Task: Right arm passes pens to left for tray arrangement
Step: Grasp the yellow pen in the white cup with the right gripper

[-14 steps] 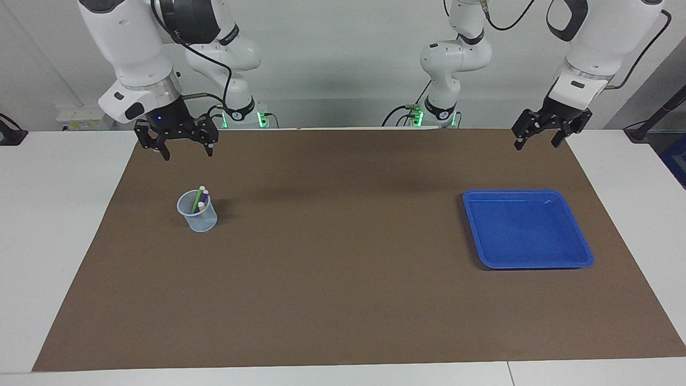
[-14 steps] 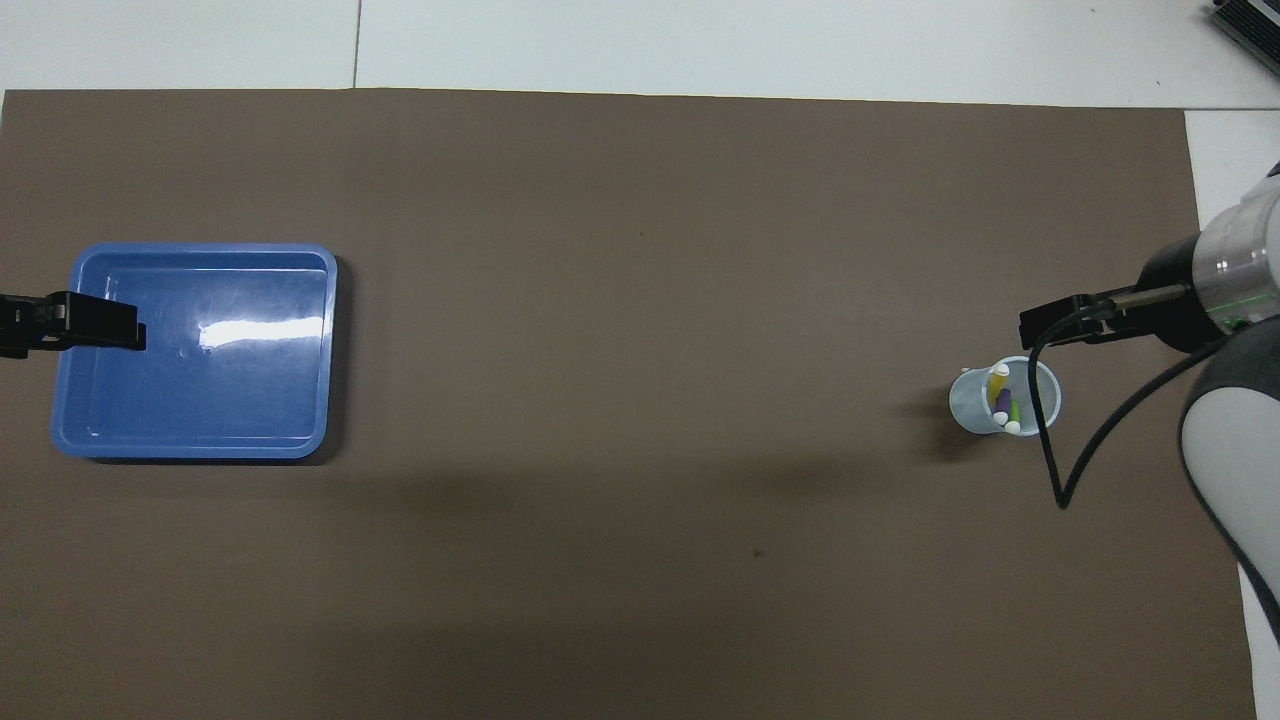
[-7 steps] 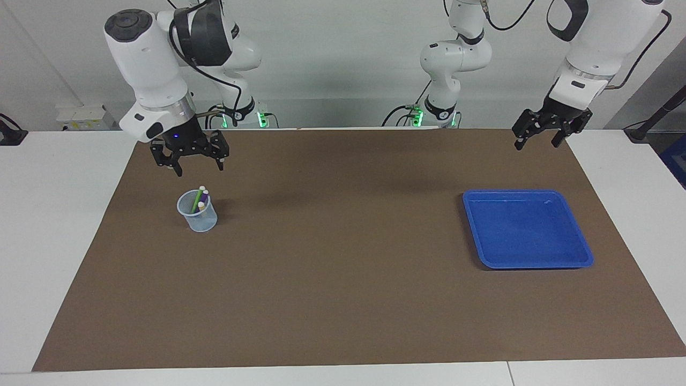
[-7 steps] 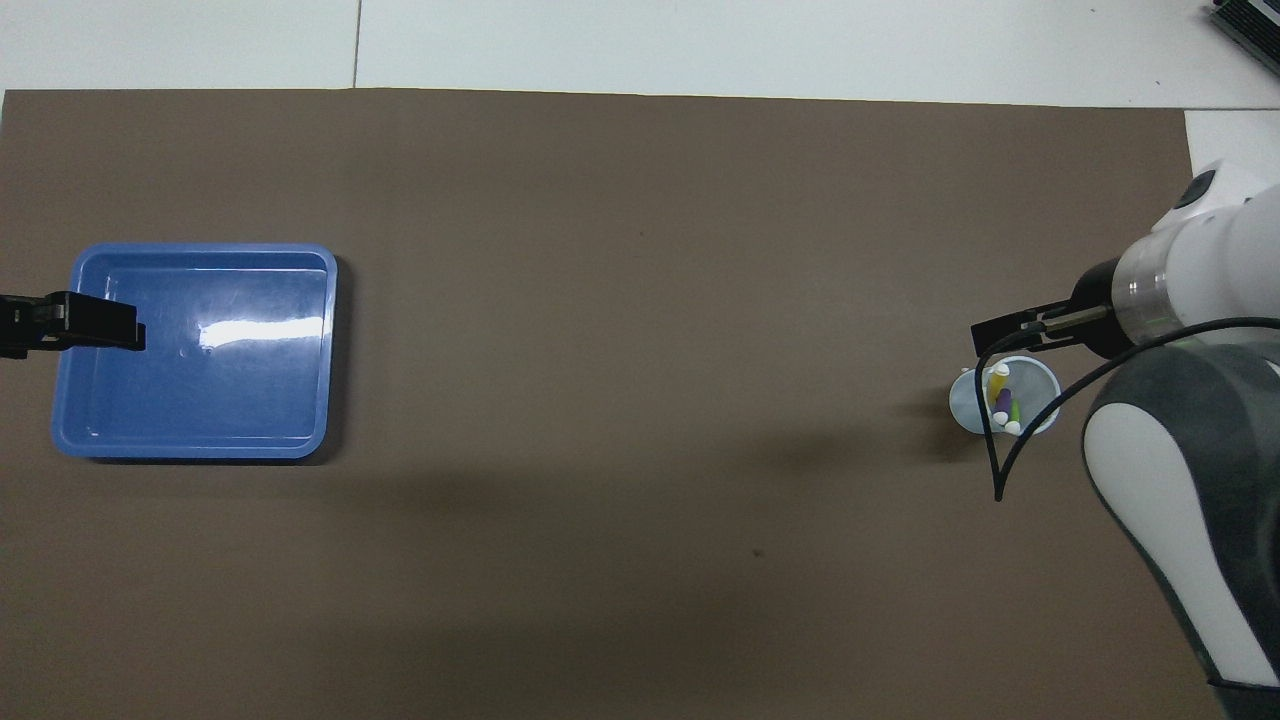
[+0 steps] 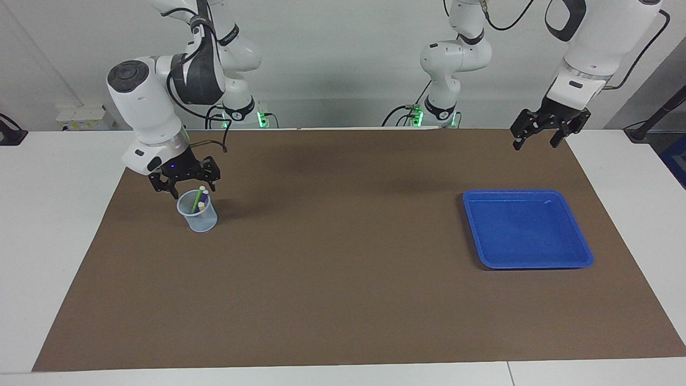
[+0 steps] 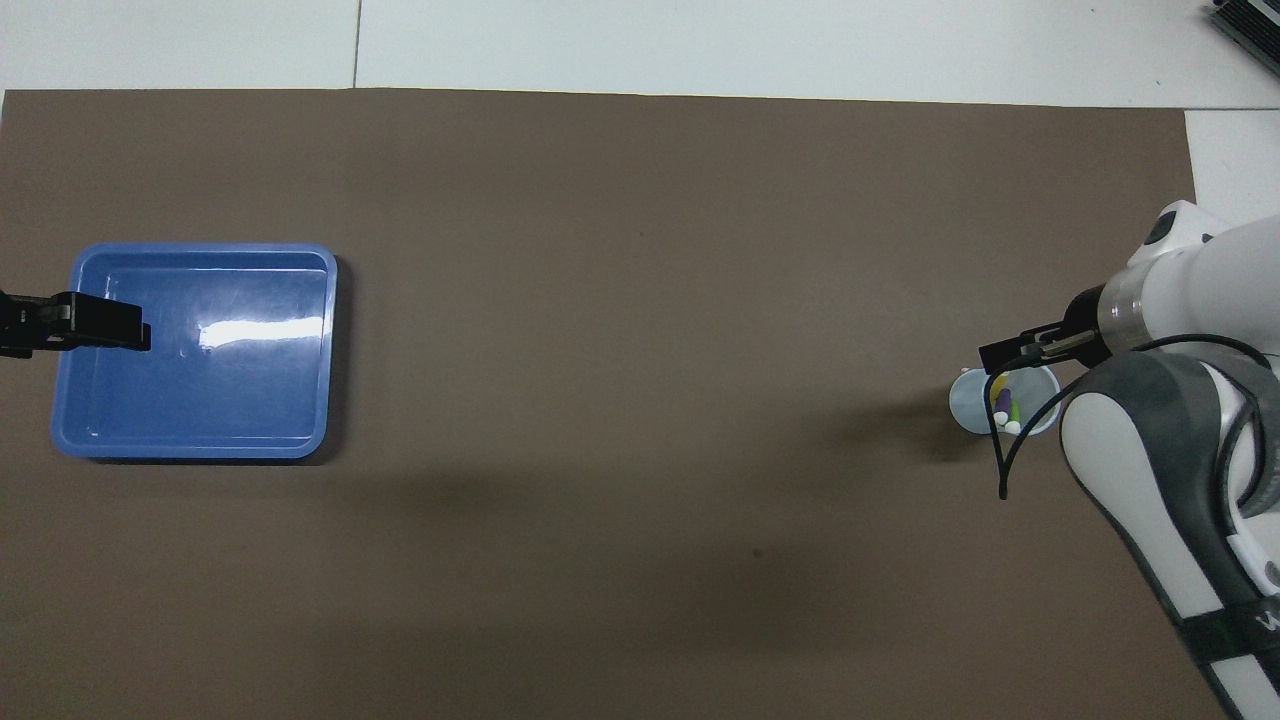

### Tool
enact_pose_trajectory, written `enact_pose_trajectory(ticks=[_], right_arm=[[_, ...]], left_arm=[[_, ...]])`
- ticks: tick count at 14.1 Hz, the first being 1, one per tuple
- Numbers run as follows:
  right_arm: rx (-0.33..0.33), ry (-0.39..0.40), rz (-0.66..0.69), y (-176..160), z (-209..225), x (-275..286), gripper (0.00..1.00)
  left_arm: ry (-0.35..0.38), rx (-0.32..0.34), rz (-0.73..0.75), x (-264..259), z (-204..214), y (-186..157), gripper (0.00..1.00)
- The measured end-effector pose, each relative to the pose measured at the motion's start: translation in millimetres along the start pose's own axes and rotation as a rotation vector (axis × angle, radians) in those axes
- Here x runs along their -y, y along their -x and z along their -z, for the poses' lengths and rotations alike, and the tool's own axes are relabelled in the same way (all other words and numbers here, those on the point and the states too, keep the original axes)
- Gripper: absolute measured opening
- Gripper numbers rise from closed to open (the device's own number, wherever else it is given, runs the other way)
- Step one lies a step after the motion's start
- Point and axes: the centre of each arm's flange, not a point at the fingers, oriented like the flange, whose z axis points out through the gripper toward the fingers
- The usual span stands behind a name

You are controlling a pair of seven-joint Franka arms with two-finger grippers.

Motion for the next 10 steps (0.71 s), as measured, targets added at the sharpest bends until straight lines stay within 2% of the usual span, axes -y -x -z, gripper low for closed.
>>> enact_pose_trajectory(ticks=[1, 3, 5, 7, 10], right_arm=[[-0.002, 0.0, -0.003, -2, -9, -6, 0.9], [-0.001, 0.0, 0.0, -8, -25, -8, 0.72], [0.02, -0.006, 0.0, -7, -39, -8, 0.7], [0.026, -0.008, 0.002, -4, -49, -5, 0.51], [0.026, -0.008, 0.007, -1, -59, -2, 0.5]], left_arm=[[0.0, 0.002, 0.0, 0, -1, 0, 1.0], [0.0, 0.004, -0.001, -1, -2, 0, 1.0], [0.0, 0.013, -0.004, -2, -2, 1, 1.0], [-0.001, 0.021, -0.009, -5, -4, 2, 1.0], [0.002, 0.042, -0.009, -28, -15, 8, 1.0]])
